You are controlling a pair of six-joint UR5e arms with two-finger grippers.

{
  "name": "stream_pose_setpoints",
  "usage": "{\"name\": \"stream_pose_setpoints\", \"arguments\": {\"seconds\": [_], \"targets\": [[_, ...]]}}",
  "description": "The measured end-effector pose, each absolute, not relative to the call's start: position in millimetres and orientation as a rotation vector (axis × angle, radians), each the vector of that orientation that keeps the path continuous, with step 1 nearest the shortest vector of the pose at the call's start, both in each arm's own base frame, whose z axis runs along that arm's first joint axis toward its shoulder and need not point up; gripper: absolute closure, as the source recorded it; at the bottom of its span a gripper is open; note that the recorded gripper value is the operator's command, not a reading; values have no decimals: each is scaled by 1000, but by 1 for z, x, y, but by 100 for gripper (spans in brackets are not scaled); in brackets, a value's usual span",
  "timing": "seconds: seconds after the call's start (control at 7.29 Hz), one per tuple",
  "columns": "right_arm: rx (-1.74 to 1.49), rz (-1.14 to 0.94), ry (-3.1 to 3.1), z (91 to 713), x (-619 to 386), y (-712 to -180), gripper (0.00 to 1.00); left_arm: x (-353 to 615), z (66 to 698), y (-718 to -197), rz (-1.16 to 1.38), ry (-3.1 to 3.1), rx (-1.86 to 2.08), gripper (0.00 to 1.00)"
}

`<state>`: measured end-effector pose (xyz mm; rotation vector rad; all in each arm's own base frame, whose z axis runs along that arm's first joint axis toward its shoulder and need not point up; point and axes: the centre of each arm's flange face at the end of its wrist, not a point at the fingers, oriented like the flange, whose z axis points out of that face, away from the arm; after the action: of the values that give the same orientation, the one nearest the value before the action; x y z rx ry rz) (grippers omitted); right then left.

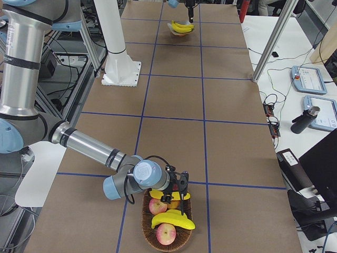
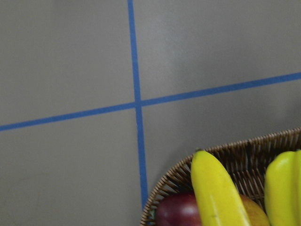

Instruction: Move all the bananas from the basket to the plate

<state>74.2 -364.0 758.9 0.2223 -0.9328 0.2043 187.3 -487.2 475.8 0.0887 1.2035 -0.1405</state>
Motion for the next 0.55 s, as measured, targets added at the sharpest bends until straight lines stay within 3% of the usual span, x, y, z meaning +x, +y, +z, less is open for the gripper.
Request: {"name": "stream_pose_setpoints", "arguments": {"seconds": [0.41,0.55], "targets": [[200,143,-907,785,73,-352,8,187,476,-487,-142,1204,89,2],[195,142,-908,787,73,-353,18,187,476,-487,-142,1205,89,2]]}}
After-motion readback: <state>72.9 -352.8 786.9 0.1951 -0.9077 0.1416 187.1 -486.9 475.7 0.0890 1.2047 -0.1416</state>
